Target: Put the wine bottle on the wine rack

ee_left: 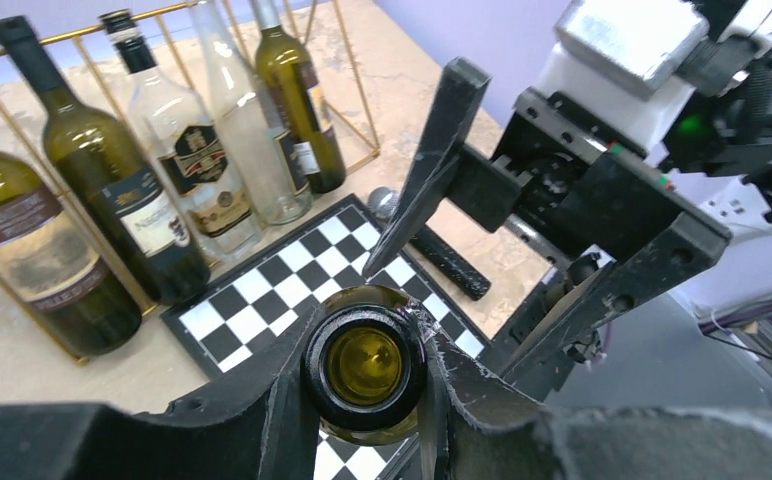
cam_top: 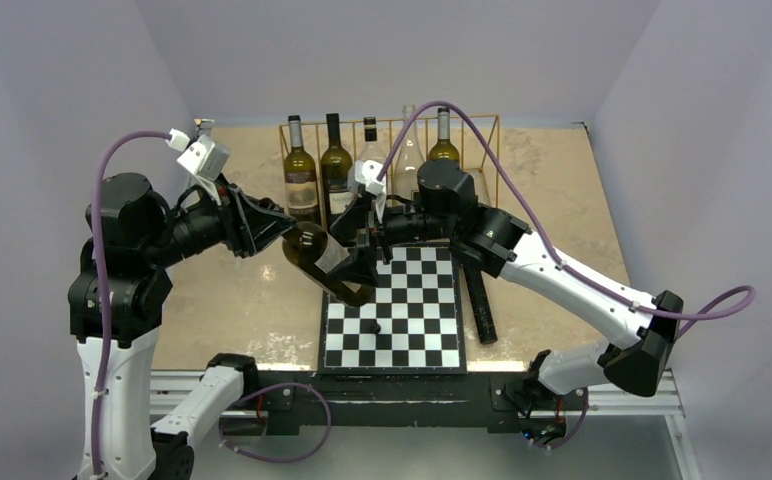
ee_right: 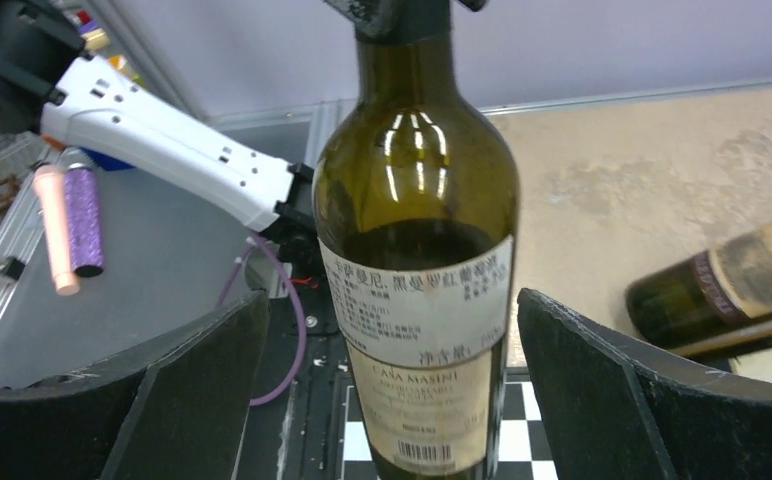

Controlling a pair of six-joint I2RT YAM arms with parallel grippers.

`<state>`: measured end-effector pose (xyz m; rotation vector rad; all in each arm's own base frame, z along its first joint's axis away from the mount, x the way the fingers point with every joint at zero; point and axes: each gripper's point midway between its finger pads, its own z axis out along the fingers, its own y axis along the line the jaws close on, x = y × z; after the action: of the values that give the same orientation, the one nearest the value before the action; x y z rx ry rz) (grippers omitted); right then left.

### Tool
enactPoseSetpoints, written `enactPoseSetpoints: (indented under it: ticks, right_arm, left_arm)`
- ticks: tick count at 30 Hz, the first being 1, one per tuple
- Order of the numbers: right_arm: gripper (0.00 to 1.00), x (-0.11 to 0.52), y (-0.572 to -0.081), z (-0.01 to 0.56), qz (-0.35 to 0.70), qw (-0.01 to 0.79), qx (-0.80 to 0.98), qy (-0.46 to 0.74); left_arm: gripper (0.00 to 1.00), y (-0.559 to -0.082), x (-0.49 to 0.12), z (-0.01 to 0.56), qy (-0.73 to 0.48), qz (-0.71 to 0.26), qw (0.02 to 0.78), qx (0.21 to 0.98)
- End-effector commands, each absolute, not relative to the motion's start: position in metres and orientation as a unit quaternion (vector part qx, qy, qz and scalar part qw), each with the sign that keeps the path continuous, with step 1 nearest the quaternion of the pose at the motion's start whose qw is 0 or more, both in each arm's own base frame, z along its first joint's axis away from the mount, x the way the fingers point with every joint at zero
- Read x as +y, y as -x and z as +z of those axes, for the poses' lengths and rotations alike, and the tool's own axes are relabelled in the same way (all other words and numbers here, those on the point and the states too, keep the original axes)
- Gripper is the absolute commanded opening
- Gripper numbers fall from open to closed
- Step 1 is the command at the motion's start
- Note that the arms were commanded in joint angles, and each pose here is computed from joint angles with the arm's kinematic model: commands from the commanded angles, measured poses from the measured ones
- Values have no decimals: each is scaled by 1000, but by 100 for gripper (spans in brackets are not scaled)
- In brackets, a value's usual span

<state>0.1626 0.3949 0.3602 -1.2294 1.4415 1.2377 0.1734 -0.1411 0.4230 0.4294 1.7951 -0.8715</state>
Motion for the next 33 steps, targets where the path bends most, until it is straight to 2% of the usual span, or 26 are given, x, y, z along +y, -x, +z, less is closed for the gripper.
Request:
enactPoseSetpoints:
  ticks: [1,13,15,17,20,24,25,26,30,31,33]
  right_arm:
    - [99,403,-139,389,523,434,508,529]
    - [99,426,-149,367,505,404,561,517]
    - [95,426,-152,362,498,403,571,514]
    - [83,426,-155,358,492,399,584,508]
    - [57,425,-159,356,483,393,605,496]
    - [10,427,-165,363,480,399,615,481]
    - [2,426,-166,365,479,402,618,478]
    - [0,426,-168,366,477,405,620,473]
    - [0,425,-171,376,480,424,618,455]
    - [0,424,-172,380,480,430,619,448]
    - [0,421,-176,384,477,443,623,434]
  left_arm:
    - [0,-155,-159,469,-230,-414,564,677]
    - [0,-146,-161,477,-239,-422,574,660]
    - [0,-146,-161,477,-238,-421,574,661]
    - [0,-146,-160,477,-237,-420,574,661]
    - [0,-154,-156,476,-220,-406,584,668]
    - [0,-164,-150,473,-196,-390,591,679]
    - [7,-165,-150,473,-193,-390,591,679]
    - [19,-167,-149,473,-191,-389,592,680]
    - [82,-169,-146,473,-182,-380,602,678]
    - [95,-170,-144,472,-179,-375,606,678]
    - [99,-171,-140,473,-170,-364,618,676]
